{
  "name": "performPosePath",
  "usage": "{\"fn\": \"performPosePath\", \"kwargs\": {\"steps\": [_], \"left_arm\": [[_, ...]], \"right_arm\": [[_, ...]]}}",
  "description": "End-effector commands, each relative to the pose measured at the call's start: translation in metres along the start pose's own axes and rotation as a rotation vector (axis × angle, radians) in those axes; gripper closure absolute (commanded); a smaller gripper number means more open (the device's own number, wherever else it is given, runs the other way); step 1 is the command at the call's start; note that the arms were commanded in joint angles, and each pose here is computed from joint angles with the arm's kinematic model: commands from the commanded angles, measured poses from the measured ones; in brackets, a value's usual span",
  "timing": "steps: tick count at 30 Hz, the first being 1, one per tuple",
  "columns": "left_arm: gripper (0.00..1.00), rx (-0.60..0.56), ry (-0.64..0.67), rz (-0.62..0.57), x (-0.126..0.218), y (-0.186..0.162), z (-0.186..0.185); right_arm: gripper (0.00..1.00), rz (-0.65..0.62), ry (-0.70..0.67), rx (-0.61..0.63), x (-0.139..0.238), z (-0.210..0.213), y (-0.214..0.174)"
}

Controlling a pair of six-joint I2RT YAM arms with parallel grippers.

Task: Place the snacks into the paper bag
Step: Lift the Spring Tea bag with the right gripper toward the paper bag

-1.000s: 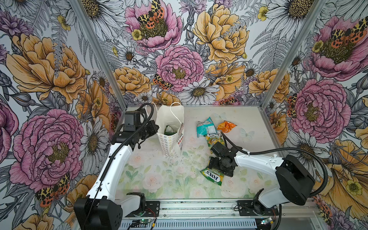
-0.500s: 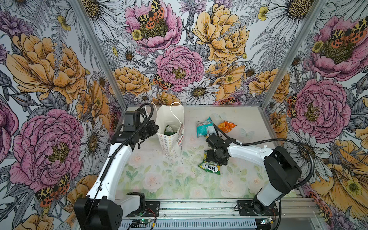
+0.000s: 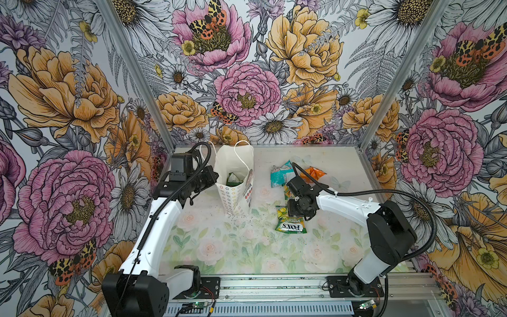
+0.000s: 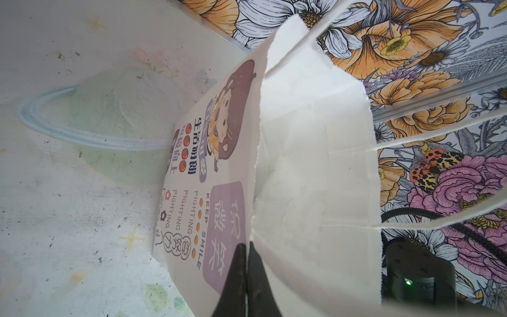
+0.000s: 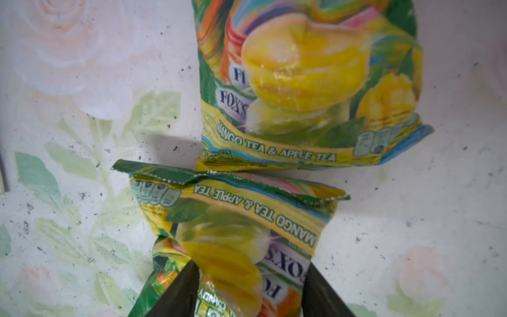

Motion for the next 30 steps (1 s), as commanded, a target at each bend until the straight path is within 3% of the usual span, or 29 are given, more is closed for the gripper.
{"fn": "performPosePath", "kwargs": {"steps": [1,13,30], "left_arm": [[1.0,0.016,0.022,0.009,0.0,-0.006,0.007],[1.0,0.018,0.024,0.011,-0.001,-0.006,0.008],[1.0,0.016,0.022,0.013,-0.001,-0.007,0.007]], "right_arm": [[0.38,0.005,0.032,0.005,0.003,0.007,0.005],[0.21,0.076,0.049,-0.035,-0.007,0.009,-0.008],[0.14,0.124,-0.01,0.015,-0.03,0.017,-0.025]]}}
Point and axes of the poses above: each gripper's point midway between its finger pads, its own x axis back along the fingers, its own z axis along the line the jaws close on, y = z × x, the point moved 4 cm from there along x, back along the fingers, and after that the axes turned 5 degrees about -x, right-handed, at the moved point
